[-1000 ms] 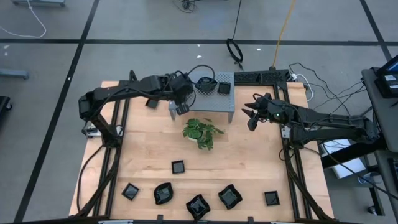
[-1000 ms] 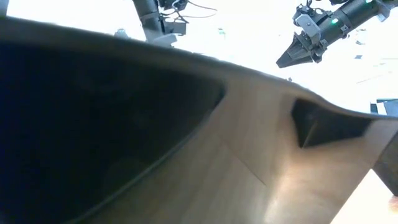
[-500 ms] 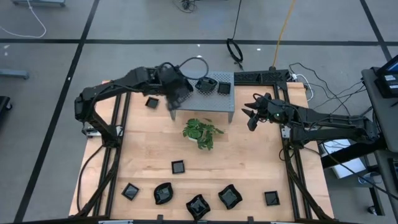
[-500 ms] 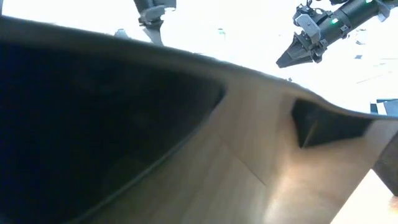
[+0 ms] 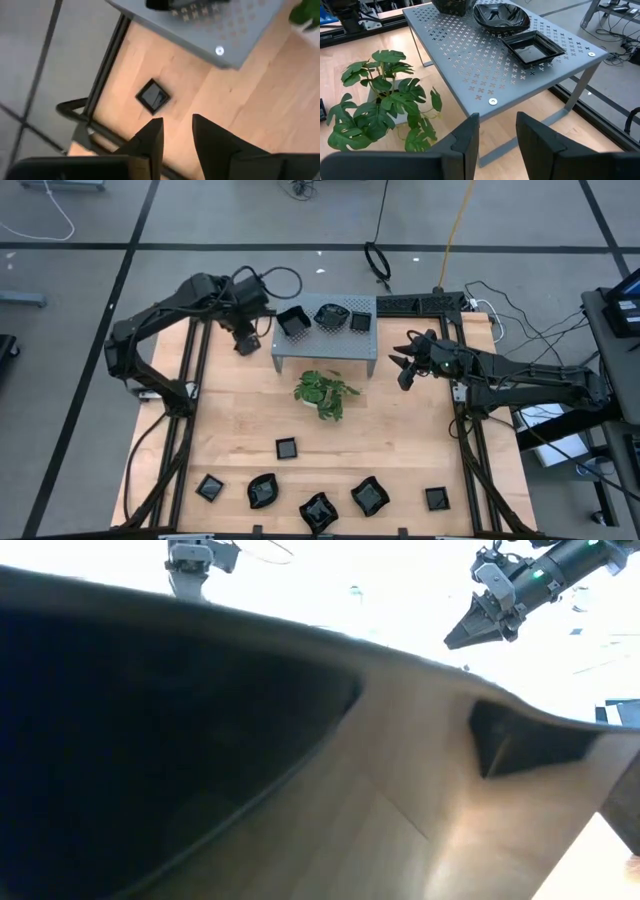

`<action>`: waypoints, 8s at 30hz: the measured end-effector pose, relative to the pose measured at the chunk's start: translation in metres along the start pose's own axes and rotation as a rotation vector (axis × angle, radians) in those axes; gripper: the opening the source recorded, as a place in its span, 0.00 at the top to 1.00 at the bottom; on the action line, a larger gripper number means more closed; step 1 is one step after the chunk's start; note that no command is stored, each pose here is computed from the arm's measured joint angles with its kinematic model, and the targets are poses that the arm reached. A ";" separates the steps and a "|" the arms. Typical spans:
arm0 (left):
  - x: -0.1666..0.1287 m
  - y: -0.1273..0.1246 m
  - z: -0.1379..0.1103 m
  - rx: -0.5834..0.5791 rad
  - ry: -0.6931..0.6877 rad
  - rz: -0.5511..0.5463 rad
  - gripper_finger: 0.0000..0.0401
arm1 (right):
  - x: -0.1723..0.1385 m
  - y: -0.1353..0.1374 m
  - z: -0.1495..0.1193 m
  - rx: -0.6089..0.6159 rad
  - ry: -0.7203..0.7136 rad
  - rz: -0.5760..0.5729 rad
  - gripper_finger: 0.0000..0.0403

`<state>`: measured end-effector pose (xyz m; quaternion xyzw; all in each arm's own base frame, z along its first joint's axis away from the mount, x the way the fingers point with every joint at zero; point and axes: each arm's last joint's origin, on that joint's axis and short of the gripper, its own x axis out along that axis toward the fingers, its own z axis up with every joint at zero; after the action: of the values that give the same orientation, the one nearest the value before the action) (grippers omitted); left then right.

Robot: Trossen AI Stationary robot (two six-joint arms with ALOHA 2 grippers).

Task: Pick & Place Mini shaped plates
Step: Stack the square plate on top of the stacked square plates on the shelf

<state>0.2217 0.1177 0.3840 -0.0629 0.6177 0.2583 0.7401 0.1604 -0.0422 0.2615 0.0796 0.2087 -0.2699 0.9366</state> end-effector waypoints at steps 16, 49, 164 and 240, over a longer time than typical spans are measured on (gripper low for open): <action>0.151 0.031 -0.044 -0.452 0.170 -0.112 0.76 | 0.000 0.000 0.000 0.000 0.000 0.000 0.71; 0.234 0.048 -0.090 -1.034 -0.005 0.142 0.54 | 0.000 0.001 0.004 0.014 -0.042 0.007 0.71; 0.171 -0.280 0.093 -0.245 -0.561 -0.623 0.98 | -0.001 0.004 0.013 0.273 -0.123 0.051 0.71; -0.077 -0.147 0.026 -0.146 -0.964 -0.605 0.56 | 0.085 0.153 -0.126 -0.816 0.289 0.625 0.65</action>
<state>0.3041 -0.0213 0.4297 -0.1627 0.1453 0.0766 0.9729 0.2640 0.0793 0.1167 -0.1962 0.3899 0.1389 0.8889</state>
